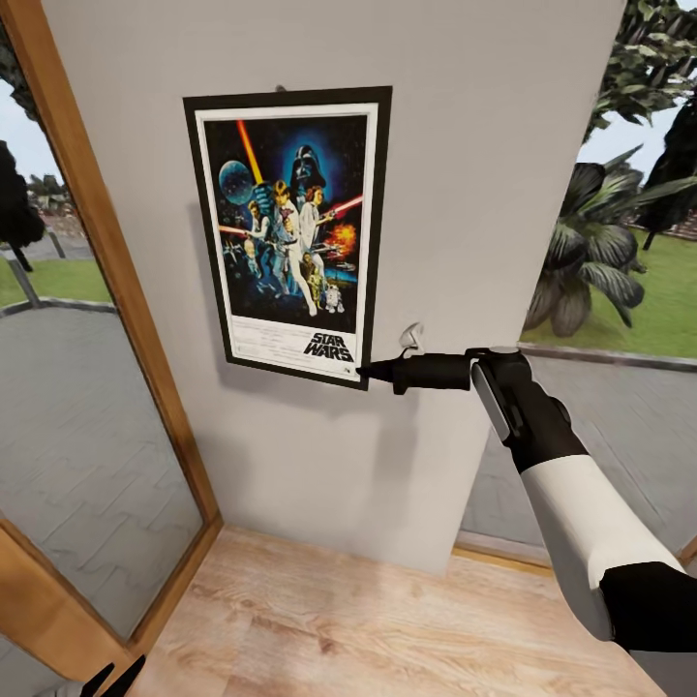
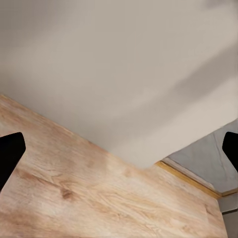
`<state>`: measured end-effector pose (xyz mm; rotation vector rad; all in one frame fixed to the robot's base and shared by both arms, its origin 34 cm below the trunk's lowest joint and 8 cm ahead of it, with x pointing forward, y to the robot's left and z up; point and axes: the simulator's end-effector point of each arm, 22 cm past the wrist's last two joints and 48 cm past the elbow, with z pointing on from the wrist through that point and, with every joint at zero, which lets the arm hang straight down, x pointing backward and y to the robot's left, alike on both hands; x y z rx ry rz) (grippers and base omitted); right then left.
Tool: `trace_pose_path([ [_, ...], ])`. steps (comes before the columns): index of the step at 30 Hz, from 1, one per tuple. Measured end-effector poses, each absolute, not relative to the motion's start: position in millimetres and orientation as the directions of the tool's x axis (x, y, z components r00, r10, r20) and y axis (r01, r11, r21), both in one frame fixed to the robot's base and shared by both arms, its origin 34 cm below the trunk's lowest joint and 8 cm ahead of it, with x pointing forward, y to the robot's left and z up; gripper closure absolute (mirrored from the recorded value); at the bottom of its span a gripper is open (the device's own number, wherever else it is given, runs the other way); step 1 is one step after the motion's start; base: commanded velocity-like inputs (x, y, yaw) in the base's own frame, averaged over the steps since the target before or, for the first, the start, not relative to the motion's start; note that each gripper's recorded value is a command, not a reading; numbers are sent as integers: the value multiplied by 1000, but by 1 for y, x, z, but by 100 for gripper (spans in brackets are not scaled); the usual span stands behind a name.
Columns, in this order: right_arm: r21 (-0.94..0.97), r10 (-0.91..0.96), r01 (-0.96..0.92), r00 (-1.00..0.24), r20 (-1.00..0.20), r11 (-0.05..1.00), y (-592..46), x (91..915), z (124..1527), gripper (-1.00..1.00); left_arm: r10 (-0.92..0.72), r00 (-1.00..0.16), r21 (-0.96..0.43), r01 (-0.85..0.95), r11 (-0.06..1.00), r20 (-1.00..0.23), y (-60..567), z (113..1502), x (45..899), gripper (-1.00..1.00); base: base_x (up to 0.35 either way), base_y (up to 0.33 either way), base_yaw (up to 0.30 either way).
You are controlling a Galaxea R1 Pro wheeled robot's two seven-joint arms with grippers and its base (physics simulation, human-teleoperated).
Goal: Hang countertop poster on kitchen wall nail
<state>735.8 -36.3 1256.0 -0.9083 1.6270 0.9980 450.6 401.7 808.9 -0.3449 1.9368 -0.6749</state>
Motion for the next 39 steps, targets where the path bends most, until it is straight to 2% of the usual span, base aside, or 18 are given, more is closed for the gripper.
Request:
trace_pose_path([
  [39, 209, -78, -897, -258, -963, 389, -17, 740, 1284, 100, -513, -447, -595, 55, 802, -733, 401, 809, 451, -100, 4, 0, 0],
])
